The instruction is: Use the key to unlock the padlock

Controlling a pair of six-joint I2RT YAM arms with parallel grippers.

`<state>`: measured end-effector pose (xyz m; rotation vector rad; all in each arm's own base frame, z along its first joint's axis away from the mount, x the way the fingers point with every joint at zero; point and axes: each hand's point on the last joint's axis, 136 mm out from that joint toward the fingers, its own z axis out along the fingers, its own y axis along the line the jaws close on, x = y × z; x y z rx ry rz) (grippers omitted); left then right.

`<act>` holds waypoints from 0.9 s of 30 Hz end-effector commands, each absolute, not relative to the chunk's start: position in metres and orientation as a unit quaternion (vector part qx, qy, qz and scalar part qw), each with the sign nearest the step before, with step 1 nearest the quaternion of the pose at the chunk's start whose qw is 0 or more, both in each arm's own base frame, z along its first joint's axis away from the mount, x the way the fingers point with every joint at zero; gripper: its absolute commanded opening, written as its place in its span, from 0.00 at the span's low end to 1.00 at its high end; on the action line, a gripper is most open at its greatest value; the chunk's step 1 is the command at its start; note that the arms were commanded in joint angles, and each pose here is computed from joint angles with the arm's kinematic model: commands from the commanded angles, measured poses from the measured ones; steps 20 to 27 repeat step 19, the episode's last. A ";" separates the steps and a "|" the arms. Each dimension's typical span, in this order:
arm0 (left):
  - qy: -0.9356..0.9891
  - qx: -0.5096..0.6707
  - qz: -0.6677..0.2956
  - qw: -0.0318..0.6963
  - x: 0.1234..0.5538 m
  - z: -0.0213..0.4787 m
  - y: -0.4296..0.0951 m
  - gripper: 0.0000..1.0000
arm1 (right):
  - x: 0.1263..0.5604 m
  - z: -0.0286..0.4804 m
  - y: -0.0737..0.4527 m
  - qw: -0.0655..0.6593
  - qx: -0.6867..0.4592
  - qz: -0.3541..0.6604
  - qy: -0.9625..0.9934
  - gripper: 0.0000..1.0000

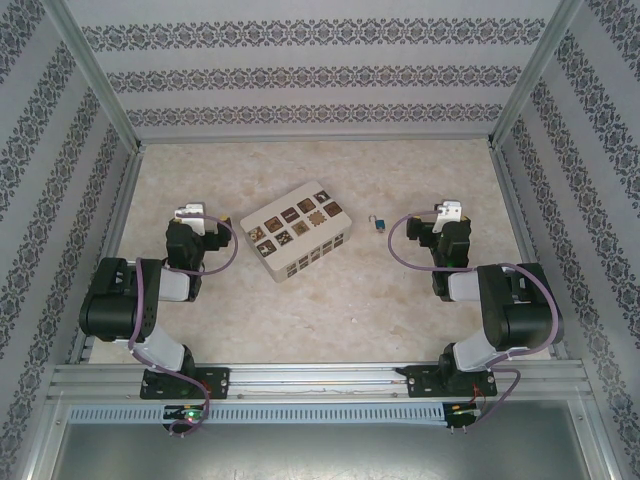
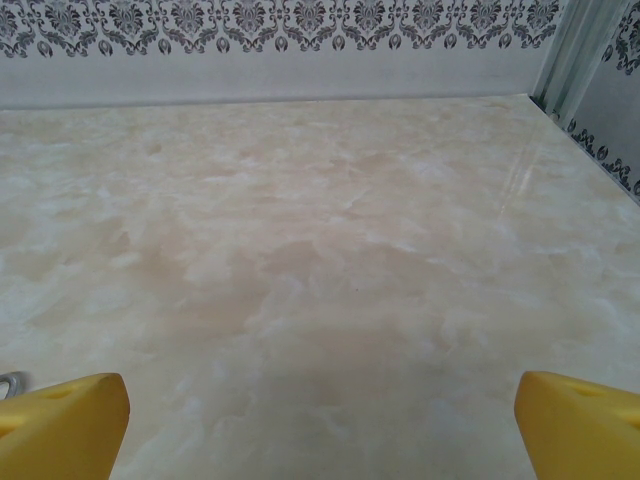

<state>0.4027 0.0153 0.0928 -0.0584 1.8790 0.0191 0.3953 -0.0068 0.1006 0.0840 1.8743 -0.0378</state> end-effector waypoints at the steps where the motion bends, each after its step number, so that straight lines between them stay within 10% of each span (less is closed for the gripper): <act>1: 0.810 -0.026 0.001 0.586 0.398 0.089 0.015 0.99 | 0.397 0.107 -0.008 0.599 0.038 -0.017 0.800 0.99; 27: 0.813 -0.021 -0.003 0.582 0.399 0.089 0.013 0.99 | 0.397 0.107 -0.006 0.598 0.033 -0.021 0.800 0.98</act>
